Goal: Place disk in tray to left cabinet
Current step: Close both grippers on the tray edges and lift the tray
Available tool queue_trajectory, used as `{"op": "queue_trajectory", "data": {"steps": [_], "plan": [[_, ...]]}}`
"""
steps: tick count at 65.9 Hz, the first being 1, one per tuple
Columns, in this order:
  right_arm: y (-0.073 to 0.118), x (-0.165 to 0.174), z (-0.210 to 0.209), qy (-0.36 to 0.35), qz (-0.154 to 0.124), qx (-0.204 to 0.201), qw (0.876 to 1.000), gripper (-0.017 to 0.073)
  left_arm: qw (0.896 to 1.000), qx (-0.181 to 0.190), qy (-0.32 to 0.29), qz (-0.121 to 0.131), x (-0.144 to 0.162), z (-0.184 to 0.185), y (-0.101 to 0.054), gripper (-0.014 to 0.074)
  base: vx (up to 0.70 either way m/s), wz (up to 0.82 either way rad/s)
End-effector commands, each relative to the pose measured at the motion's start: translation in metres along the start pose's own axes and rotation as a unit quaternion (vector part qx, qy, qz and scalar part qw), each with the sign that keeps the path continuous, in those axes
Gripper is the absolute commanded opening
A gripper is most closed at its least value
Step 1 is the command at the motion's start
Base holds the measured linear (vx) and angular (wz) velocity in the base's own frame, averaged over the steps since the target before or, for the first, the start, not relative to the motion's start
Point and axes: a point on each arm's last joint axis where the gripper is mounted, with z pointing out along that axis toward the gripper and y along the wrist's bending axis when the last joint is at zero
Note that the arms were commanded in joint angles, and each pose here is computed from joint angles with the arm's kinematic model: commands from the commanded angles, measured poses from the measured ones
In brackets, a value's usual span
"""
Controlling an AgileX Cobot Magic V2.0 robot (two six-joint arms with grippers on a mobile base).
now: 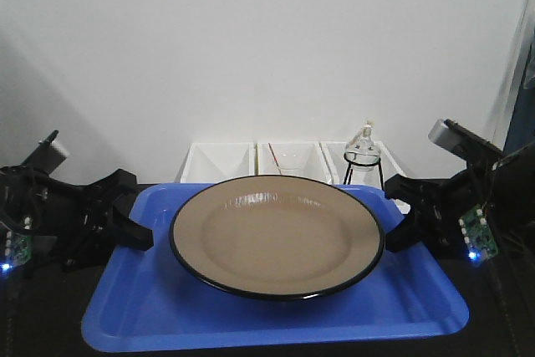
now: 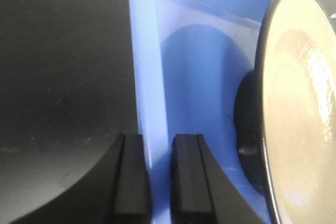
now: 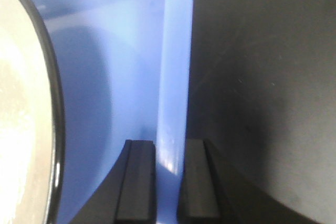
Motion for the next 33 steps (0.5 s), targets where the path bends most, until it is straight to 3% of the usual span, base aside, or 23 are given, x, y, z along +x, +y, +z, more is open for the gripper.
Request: {"op": "queue_trajectory", "data": {"steps": [1,18,33], "plan": [[0.031,-0.004,-0.031,-0.045,0.009,-0.079,0.996,-0.0004,0.996,0.087,-0.019,-0.020,0.006,-0.023,-0.037,-0.0001,0.00,0.00],[0.038,-0.004,-0.039,-0.040,0.013,-0.089,0.995,-0.0004,0.995,0.092,-0.019,-0.028,0.006,-0.030,-0.042,-0.0001,0.00,0.00],[0.043,-0.004,-0.040,-0.039,0.026,-0.121,0.992,-0.0004,0.996,0.089,-0.030,-0.009,0.000,-0.041,-0.052,-0.0001,0.00,0.00]]}}
